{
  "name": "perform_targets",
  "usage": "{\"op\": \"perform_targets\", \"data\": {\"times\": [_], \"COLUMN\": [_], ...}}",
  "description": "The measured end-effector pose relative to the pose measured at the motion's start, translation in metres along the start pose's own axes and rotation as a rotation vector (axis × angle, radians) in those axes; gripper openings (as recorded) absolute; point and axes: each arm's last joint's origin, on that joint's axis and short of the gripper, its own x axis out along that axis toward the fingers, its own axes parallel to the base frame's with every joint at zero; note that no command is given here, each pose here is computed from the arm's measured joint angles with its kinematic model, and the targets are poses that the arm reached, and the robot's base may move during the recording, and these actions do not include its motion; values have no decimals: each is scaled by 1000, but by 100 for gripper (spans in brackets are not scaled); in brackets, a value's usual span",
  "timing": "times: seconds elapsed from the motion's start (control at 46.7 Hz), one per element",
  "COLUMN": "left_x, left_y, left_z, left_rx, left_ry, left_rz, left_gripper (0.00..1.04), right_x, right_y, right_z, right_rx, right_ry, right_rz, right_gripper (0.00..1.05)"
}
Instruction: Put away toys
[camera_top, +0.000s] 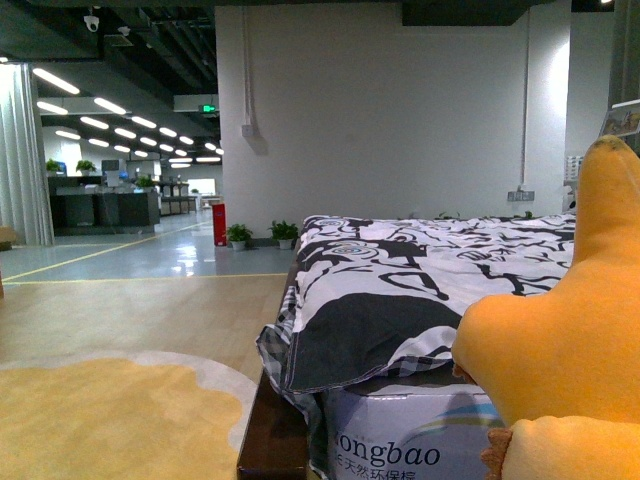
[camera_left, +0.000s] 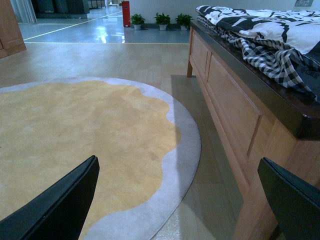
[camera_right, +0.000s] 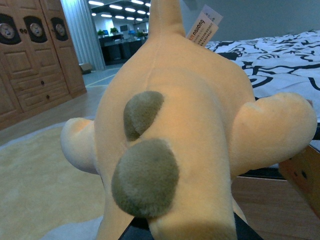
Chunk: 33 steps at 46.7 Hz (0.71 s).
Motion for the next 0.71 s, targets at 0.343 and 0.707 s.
{"op": "perform_targets", "data": {"times": [0.343, 0.707], "left_x": [0, 0], "left_y": [0, 0], "left_z": [0, 0], "left_rx": [0, 0], "left_ry": [0, 0], "left_rz": [4, 0], "left_gripper": [99, 99], "right_x": [0, 0], "right_y": [0, 0], "right_z": [0, 0], "right_rx": [0, 0], "right_ry": [2, -2], "right_rz": [10, -1], "right_gripper": [7, 7]}}
